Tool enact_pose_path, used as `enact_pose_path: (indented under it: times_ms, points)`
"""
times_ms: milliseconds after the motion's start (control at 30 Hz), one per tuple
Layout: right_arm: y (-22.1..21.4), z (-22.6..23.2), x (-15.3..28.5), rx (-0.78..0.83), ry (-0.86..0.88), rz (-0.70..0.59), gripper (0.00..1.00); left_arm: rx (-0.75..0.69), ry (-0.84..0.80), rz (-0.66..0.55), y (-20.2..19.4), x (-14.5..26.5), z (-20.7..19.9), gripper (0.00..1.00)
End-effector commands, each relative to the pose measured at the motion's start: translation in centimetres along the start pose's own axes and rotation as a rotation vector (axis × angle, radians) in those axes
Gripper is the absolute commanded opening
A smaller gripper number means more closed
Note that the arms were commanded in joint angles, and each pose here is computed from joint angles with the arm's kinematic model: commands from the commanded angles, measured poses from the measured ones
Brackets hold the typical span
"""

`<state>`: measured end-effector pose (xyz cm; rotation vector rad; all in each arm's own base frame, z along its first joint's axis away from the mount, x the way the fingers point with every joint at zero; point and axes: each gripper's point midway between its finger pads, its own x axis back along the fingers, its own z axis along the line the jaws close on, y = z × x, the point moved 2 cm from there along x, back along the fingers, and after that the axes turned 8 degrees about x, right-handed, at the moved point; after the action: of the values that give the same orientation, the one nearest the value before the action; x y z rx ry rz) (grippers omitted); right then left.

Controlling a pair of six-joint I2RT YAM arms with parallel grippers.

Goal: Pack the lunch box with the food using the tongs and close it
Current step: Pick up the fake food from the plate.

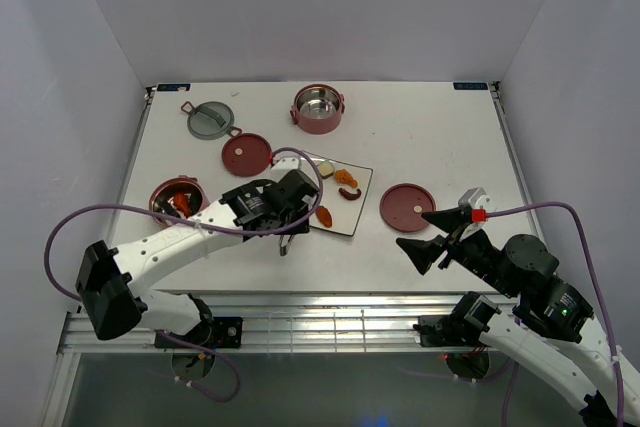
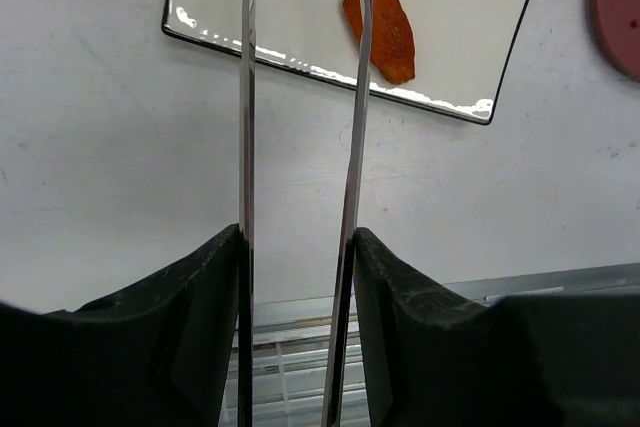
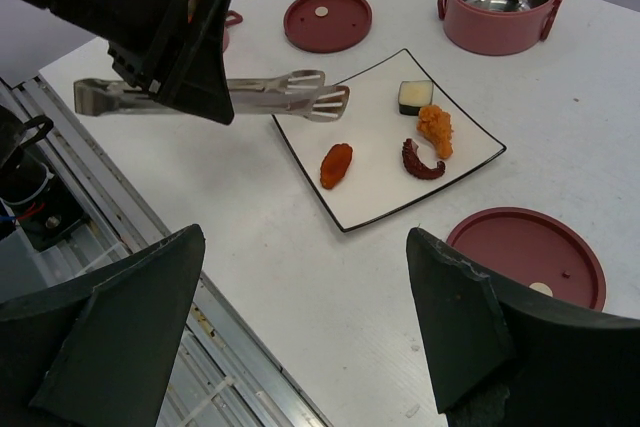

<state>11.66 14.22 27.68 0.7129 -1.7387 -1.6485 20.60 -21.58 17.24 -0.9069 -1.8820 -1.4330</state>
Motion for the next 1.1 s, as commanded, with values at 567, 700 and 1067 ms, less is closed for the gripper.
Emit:
enact_pose_path:
  times_ms: [567,700,1067]
  points:
    - [1.7,0.1,0.5,0.009,0.008,-0.060,0.87,-0.040,0.108,-0.009,-4.2,-1.7,-7.1,0.58]
    - [1.7,0.1,0.6,0.009,0.008,-0.063,0.87,-0.046,0.130,0.005,-5.0,-2.1,-7.5,0.58]
    - [1.7,0.1,0.7,0.007,0.007,-0.066,0.87,-0.050,0.176,0.012,-5.8,-1.8,-7.1,0.58]
